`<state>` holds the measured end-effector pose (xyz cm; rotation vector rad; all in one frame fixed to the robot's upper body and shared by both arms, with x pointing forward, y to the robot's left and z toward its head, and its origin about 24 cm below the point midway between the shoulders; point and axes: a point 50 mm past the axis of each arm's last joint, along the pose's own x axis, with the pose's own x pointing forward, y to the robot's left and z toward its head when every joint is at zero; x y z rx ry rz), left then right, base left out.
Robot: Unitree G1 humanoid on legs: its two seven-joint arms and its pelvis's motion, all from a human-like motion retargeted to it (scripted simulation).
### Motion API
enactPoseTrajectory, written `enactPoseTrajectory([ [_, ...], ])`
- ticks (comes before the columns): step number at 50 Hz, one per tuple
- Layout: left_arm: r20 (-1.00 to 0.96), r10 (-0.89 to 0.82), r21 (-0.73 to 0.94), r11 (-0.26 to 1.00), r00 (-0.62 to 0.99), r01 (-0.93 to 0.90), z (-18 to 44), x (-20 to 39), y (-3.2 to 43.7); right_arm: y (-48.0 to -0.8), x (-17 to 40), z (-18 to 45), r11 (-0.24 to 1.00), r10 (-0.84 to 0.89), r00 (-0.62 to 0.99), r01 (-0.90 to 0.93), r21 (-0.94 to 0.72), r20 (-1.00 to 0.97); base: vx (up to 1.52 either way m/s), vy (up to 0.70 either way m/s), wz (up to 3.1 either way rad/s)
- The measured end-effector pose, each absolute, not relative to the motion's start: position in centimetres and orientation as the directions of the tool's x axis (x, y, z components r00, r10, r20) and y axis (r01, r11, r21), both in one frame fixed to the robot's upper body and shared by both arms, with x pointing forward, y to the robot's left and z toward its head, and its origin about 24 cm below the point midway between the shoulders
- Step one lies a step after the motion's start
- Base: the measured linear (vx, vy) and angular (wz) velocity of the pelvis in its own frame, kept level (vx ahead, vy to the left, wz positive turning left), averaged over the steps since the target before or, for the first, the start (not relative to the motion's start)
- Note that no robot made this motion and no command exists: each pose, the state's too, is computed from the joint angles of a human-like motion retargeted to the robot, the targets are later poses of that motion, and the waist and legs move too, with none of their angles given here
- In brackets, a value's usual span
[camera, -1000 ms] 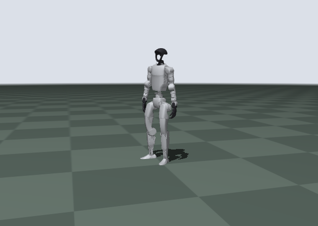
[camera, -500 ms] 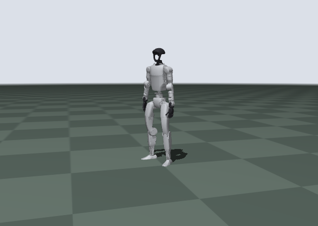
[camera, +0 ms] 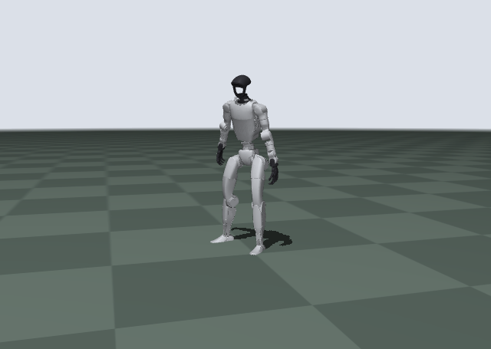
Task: Upper body actions
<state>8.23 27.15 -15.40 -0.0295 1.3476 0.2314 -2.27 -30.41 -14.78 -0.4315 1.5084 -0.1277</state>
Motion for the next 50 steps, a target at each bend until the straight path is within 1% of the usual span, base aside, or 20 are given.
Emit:
enactPoseTrajectory([
  [3, -0.958, 0.142, 0.103, 0.981, 0.248, -0.166, -15.0, 9.9, 27.2, -31.2, -3.5, -14.3, 0.902, -0.394, 0.051, -0.169, -0.397, -0.918, -0.31, -0.29, 0.22],
  [7, -0.936, 0.118, 0.077, 0.988, 0.332, -0.134, -14.6, 13.0, 25.7, -32.6, -3.4, -13.7, 0.872, -0.470, 0.060, -0.124, -0.474, -0.880, -0.52, -0.27, -0.55],
  [11, -0.911, 0.070, 0.004, 0.987, 0.407, -0.163, -14.4, 14.8, 24.5, -34.7, -3.0, -12.5, 0.818, -0.555, 0.086, -0.123, -0.562, -0.827, -0.40, -0.09, -0.77],
  [14, -0.877, 0.042, -0.033, 0.988, 0.479, -0.148, -13.5, 17.2, 24.0, -35.9, -3.1, -11.8, 0.780, -0.613, 0.084, -0.094, -0.619, -0.786, -0.42, -0.10, -0.75],
  [17, -0.829, 0.054, -0.014, 0.993, 0.556, -0.118, -12.0, 20.2, 24.2, -36.7, -4.4, -11.1, 0.741, -0.666, 0.032, -0.088, -0.666, -0.745, -0.40, -0.20, -0.80],
  [22, -0.742, 0.083, 0.047, 0.996, 0.665, -0.072, -9.3, 24.2, 25.0, -37.1, -8.2, -10.0, 0.688, -0.726, -0.099, -0.091, -0.720, -0.681, -0.40, -0.15, -0.61],
  [28, -0.650, 0.091, 0.107, 0.994, 0.755, -0.028, -5.8, 28.5, 25.1, -37.3, -12.7, -8.2, 0.622, -0.762, -0.249, -0.028, -0.782, -0.597, -0.41, -0.08, -0.20],
  [30, -0.635, 0.084, 0.128, 0.992, 0.768, -0.003, -4.8, 29.4, 25.4, -37.5, -13.7, -7.5, 0.565, -0.794, -0.273, -0.003, -0.825, -0.543, -0.32, -0.07, -0.39],
  [32, -0.624, 0.071, 0.166, 0.985, 0.778, 0.044, -3.6, 30.3, 26.0, -37.8, -14.5, -6.6, 0.449, -0.852, -0.285, 0.031, -0.893, -0.438, -0.30, -0.07, -0.52],
  [34, -0.608, 0.080, 0.231, 0.970, 0.790, 0.080, -2.4, 31.0, 26.8, -38.0, -15.3, -5.7, 0.307, -0.899, -0.308, 0.065, -0.949, -0.312, -0.27, -0.07, -0.57],
  [35, -0.595, 0.097, 0.269, 0.959, 0.798, 0.084, -1.7, 31.4, 27.3, -38.0, -15.6, -5.2, 0.241, -0.911, -0.326, 0.078, -0.967, -0.254, -0.25, -0.10, -0.59],
  [37, -0.555, 0.147, 0.341, 0.938, 0.819, 0.063, -0.4, 32.1, 28.2, -37.9, -16.2, -4.7, 0.152, -0.913, -0.366, 0.105, -0.983, -0.180, -0.23, -0.09, -0.61],
  [39, -0.513, 0.184, 0.388, 0.921, 0.839, 0.035, 0.7, 32.7, 28.9, -37.8, -16.8, -4.4, 0.115, -0.899, -0.407, 0.134, -0.984, -0.161, -0.19, -0.10, -0.58],
  [42, -0.468, 0.217, 0.418, 0.909, 0.857, -0.002, 1.8, 33.3, 29.2, -37.5, -17.5, -4.4, 0.110, -0.867, -0.462, 0.186, -0.976, -0.186, -0.15, -0.11, -0.41],
  [45, -0.438, 0.233, 0.416, 0.909, 0.868, -0.034, 2.5, 33.6, 29.5, -37.5, -17.5, -4.6, 0.099, -0.846, -0.487, 0.252, -0.963, -0.215, -0.13, -0.08, -0.26],
  [50, -0.376, 0.274, 0.409, 0.906, 0.885, -0.107, 3.5, 33.7, 30.5, -38.1, -16.6, -4.7, 0.040, -0.836, -0.499, 0.360, -0.932, -0.229, -0.09, -0.01, -0.29],
])
